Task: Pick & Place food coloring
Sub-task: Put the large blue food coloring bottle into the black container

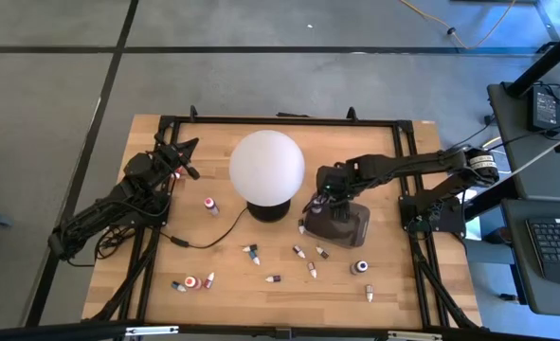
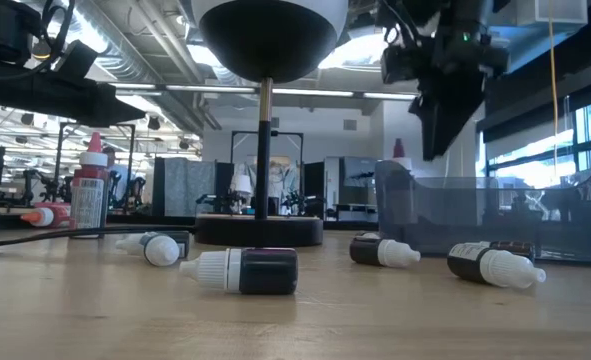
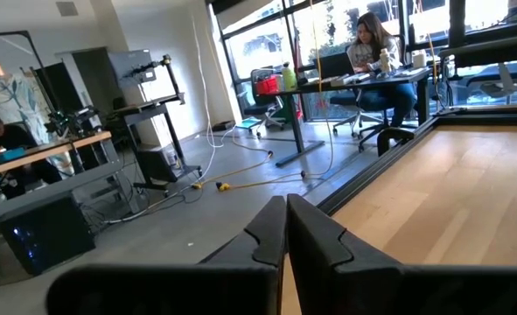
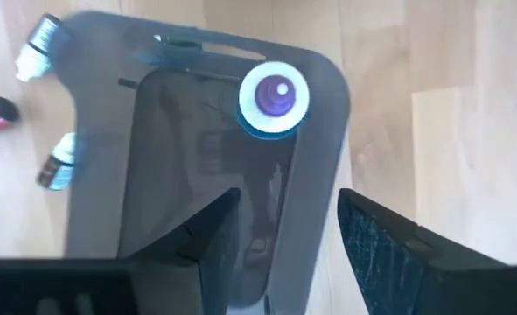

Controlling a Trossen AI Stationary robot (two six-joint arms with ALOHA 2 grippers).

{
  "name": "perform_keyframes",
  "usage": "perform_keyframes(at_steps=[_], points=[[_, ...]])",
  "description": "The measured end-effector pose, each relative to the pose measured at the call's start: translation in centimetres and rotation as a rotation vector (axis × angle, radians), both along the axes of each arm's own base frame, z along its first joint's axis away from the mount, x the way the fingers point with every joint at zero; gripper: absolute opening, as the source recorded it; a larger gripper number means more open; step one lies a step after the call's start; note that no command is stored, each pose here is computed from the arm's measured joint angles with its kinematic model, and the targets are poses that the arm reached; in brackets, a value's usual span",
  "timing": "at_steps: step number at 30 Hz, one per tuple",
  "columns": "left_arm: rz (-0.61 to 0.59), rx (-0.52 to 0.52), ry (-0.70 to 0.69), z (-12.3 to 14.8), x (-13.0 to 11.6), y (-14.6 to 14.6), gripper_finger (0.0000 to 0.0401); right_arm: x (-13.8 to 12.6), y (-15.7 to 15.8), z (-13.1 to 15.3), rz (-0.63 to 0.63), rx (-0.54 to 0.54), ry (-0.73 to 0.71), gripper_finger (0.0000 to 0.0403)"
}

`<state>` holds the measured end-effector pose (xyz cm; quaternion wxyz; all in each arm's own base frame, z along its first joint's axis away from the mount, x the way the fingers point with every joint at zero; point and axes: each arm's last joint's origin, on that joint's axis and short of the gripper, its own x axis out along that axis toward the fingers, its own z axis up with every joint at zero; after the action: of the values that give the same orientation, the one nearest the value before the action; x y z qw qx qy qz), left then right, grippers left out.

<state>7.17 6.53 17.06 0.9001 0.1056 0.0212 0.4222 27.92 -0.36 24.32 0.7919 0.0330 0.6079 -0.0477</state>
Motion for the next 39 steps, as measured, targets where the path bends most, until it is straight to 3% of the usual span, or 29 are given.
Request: perform_keyframes(at_steps=[4, 10, 19, 26, 33, 39], points=[[0.0, 0.0, 0.0, 0.0, 0.0, 0.0, 0.0009, -0.1, 0.8, 2.4, -0.016, 0.008, 0.024, 0.0193], [0.0, 0.0, 0.0, 0.0, 0.0, 0.0, 0.0012, -1.8, 4.5, 4.4, 0.068, 0.035, 0.043, 0.0193], [0.0, 0.0, 0.0, 0.0, 0.0, 0.0, 0.001, -7.2, 11.8, 7.4, 0.405, 0.11, -0.044, 0.0193], [0.0, 0.0, 0.0, 0.0, 0.0, 0.0, 0.0011, -7.7, 16.3, 6.6, 0.59, 0.106, -0.11, 0.0193], [0.0, 0.0, 0.0, 0.0, 0.0, 0.0, 0.001, -7.4, 18.2, 4.7, 0.624, 0.047, -0.038, 0.0193], [0.0, 0.0, 0.0, 0.0, 0.0, 0.0, 0.0012, -7.1, 18.9, 3.2, 0.576, 0.029, 0.01, 0.0193]])
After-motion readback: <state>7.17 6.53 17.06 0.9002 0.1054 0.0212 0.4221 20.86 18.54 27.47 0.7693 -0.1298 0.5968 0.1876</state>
